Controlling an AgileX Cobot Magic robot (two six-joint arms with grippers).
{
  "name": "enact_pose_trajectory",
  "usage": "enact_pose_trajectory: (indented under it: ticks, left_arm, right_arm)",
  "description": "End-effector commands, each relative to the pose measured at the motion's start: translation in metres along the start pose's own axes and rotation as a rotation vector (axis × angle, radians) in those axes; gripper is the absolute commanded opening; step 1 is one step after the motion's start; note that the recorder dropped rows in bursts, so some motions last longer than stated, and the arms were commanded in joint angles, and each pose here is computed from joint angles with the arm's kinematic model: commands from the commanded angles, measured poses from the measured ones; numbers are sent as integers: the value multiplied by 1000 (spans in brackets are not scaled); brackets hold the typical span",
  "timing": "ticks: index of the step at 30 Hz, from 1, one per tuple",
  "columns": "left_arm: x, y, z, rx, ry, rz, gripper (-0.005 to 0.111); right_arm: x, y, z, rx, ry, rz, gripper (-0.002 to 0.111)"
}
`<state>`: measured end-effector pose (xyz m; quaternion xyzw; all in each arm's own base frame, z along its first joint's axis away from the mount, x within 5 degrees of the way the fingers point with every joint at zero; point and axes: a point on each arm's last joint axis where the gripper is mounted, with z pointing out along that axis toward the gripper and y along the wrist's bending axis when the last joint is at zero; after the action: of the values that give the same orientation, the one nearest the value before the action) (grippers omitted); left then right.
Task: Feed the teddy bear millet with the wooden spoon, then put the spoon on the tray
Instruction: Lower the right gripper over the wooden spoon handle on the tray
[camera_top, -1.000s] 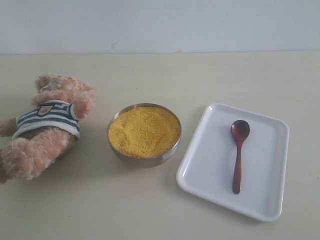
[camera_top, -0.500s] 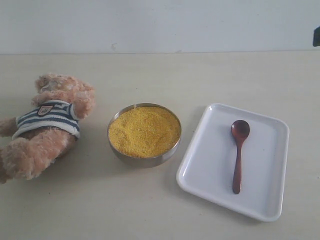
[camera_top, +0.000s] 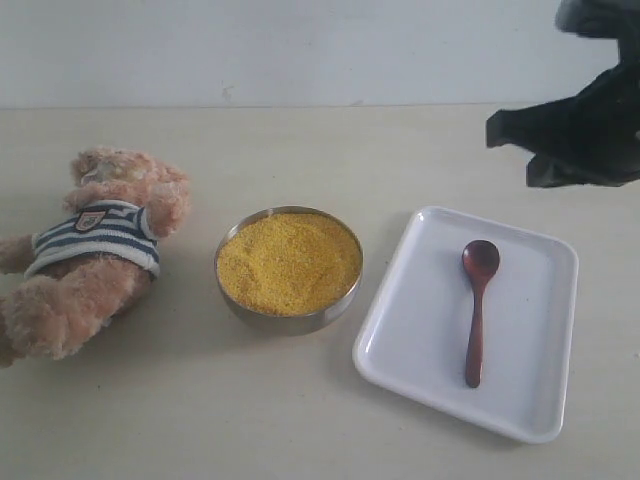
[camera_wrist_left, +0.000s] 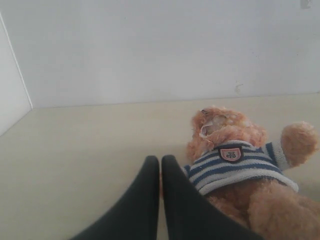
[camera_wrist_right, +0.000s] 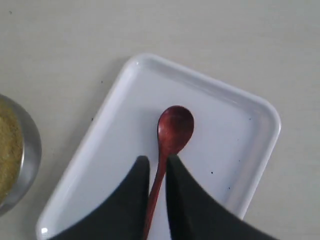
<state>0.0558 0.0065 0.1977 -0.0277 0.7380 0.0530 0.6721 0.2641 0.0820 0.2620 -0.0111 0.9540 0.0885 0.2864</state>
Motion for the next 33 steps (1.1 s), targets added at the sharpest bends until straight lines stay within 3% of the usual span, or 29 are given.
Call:
enact_pose_trajectory:
  ticks: [1, 2, 8, 13, 33]
  left_arm:
    - [1, 0, 0, -2, 3, 4, 4]
    - [1, 0, 0, -2, 3, 4, 4]
    - [1, 0, 0, -2, 3, 4, 4]
    - [1, 0, 0, -2, 3, 4, 4]
    - [1, 0, 0, -2, 3, 4, 4]
  right_arm:
    - [7, 11, 27, -4, 80, -91, 45]
    - [11, 14, 33, -1, 119, -97, 49]
    - [30, 31, 55, 19, 255, -56, 48]
    - [41, 28, 72, 95, 352, -9, 48]
    - [56, 25, 109, 136, 436, 15, 47]
